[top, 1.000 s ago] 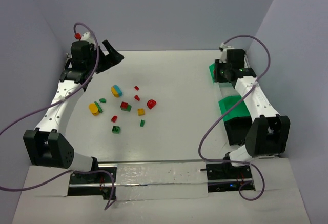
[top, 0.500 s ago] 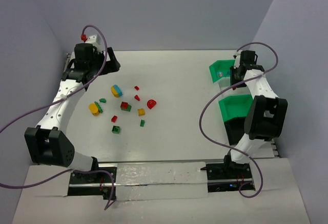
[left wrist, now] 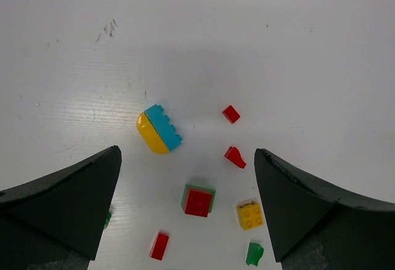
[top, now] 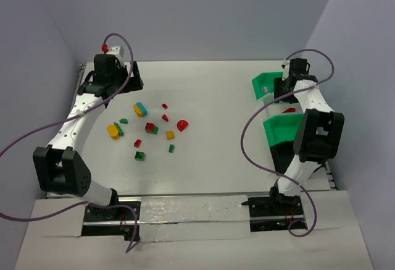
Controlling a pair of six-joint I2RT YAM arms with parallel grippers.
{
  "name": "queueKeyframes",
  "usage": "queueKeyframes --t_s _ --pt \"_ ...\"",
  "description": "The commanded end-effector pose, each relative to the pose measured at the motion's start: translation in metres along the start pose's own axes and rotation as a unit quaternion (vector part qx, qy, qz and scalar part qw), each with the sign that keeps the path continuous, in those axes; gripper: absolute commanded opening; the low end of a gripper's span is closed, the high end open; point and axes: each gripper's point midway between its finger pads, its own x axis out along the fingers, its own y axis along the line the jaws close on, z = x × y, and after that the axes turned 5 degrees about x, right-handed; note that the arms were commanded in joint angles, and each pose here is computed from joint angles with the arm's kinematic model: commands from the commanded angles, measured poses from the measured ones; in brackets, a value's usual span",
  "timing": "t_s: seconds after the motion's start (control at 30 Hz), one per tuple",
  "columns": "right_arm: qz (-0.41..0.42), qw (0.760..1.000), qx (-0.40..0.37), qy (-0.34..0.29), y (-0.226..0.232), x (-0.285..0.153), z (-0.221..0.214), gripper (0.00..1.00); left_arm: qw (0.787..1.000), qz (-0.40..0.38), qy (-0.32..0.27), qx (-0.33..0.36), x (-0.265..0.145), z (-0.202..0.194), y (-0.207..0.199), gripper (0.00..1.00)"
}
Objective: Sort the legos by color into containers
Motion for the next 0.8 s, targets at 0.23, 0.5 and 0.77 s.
queueKeyframes --t_s 0.23,0.5,0.77 --pt "0.068 0.993 0.021 -0.097 0.034 -0.079 0.05 0.91 0.994 0.089 0.043 -0.038 0.02 -0.037 0.026 0.93" --pt "0.105 0.987 -0.005 -0.122 0.083 -0.103 0.055 0.93 0.982 0.161 0.07 -0.076 0.044 -0.065 0.035 0.89" --pt "0.152 0.98 -0.024 -0.123 0.125 -0.114 0.054 0.94 0.97 0.172 0.144 -0.091 0.078 -0.107 0.034 0.89"
